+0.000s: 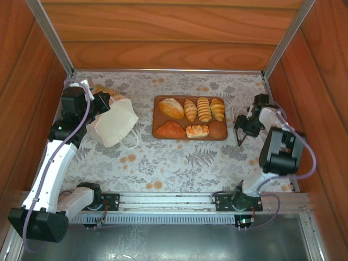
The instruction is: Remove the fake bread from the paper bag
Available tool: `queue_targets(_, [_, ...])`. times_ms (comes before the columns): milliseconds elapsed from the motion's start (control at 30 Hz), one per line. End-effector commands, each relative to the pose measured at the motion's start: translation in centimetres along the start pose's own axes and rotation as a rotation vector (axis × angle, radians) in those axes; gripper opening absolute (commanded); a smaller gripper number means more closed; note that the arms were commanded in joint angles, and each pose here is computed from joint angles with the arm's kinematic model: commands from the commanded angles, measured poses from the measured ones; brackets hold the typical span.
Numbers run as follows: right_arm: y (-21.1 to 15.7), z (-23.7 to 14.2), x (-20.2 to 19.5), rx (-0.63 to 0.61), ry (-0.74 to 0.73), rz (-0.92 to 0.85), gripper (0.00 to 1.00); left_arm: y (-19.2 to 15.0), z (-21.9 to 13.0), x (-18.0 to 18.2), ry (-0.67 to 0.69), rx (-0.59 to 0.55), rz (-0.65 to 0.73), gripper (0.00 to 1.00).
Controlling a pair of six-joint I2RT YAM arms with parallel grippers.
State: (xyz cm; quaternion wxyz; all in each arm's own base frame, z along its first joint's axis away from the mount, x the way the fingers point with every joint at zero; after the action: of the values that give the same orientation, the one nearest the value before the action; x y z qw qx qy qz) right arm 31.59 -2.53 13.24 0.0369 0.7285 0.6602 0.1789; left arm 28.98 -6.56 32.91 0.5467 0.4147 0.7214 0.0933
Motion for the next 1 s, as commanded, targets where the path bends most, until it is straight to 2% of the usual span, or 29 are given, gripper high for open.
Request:
queue_targets(0, [0.8,-10.6,8.4,-0.337,0.425,-0.045,0.65,1.5,-0.6,-1.6,-0.043,-0.045,0.031,0.00])
queue_targets(67, [0.2,-11.8,11.4,-0.368,0.518,-0.106,0.64,1.6,-0.5,-1.7,-0.047,-0.043,0.030,0.00])
queue_targets(133, [-0.7,-12.1,12.5,-0.369,0.445,-0.131,0.64,1.7,-0.4,-1.8,-0.049,-0.038,0.028,0.00])
queue_targets(233, [-1.4,-12.5,11.7,-0.345,0.331,-0.141,0.64,1.6,-0.2,-1.8,-0.051,-0.033,0.026,0.00])
queue_targets(433, [-2.2,-14.1,17.8,-0.330,0.636,-0.278,0.64,1.8,-0.1,-1.8,-0.055,-0.041,0.014,0.00])
queue_targets(533, [-3.1,-12.9,21.8,-0.267,0.762,-0.315,0.65,2.0,0.2,-2.3,-0.079,-0.039,-0.008,0.00])
queue_targets(633, [-4.0,-11.2,25.8,-0.213,0.827,-0.327,0.65,2.3,0.3,-2.7,-0.090,-0.039,-0.019,0.00])
queue_targets(800, [-6.4,-8.6,32.5,-0.124,0.885,-0.401,0.66,2.6,0.3,-3.1,-0.105,-0.046,-0.024,0.00])
queue_targets(967, [-7.9,-5.8,37.6,-0.053,0.909,-0.424,0.67,2.8,0.3,-3.3,-0.117,-0.049,-0.026,0.00])
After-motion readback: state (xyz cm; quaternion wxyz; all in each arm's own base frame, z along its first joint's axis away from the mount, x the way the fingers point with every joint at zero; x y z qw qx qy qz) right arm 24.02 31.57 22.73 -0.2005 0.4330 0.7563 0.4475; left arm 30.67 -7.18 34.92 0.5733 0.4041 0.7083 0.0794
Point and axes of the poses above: each hand's point on the last joint's axis, 136 mm out from that joint toward the fingers, its own z axis out along the fingers, its own x axis along the line the jaws close on, y = z × x, the point moved 5 cm from there along -z, back along the fingers, and after that the axes turned 13 degrees about -z, right-handed, at the moved point
